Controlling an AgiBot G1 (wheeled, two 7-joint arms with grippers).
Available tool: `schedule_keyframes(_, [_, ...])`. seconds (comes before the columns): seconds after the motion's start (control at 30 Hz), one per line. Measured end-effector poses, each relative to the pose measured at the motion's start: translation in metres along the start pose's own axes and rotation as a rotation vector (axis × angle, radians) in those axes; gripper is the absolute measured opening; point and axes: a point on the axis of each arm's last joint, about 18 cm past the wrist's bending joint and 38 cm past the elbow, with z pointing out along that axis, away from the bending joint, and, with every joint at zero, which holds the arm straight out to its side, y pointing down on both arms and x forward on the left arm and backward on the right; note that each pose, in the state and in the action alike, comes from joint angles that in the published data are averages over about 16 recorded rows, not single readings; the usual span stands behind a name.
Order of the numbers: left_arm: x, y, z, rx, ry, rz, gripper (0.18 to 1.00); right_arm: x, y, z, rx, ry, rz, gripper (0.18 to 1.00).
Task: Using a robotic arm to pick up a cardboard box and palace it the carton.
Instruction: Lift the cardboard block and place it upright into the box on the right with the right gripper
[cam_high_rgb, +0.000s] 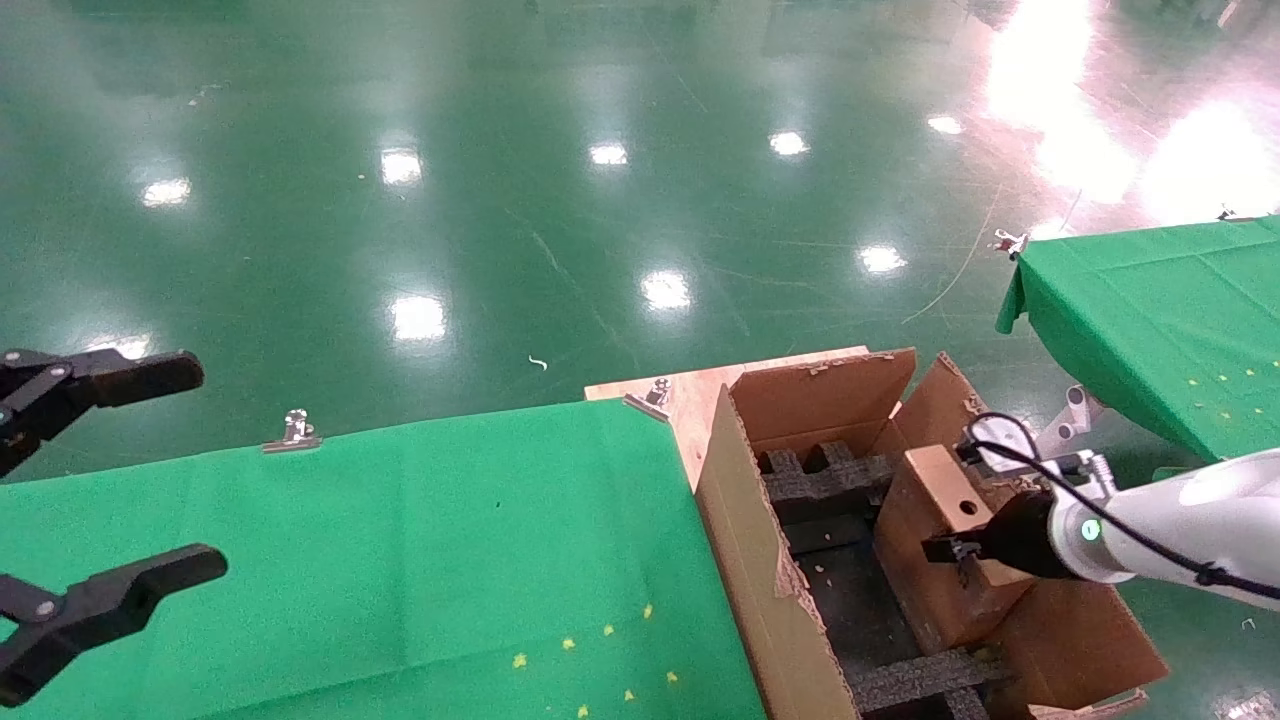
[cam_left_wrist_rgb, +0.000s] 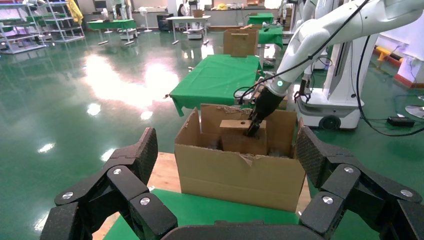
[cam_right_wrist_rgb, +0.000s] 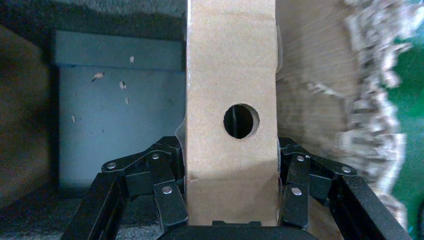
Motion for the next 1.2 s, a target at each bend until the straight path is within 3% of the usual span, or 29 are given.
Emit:
schedule_keyframes(0.63, [0.0,0.0,0.0,0.0,0.0,0.0,1.001,-0.003,0.015,0.042,-0.067,-0.011,0.029,0.336])
schedule_keyframes(1.2, [0.0,0.0,0.0,0.0,-0.001,0.0,1.001,-0.003,0.011,0.045,-0.063,-0.015,0.023,0.373])
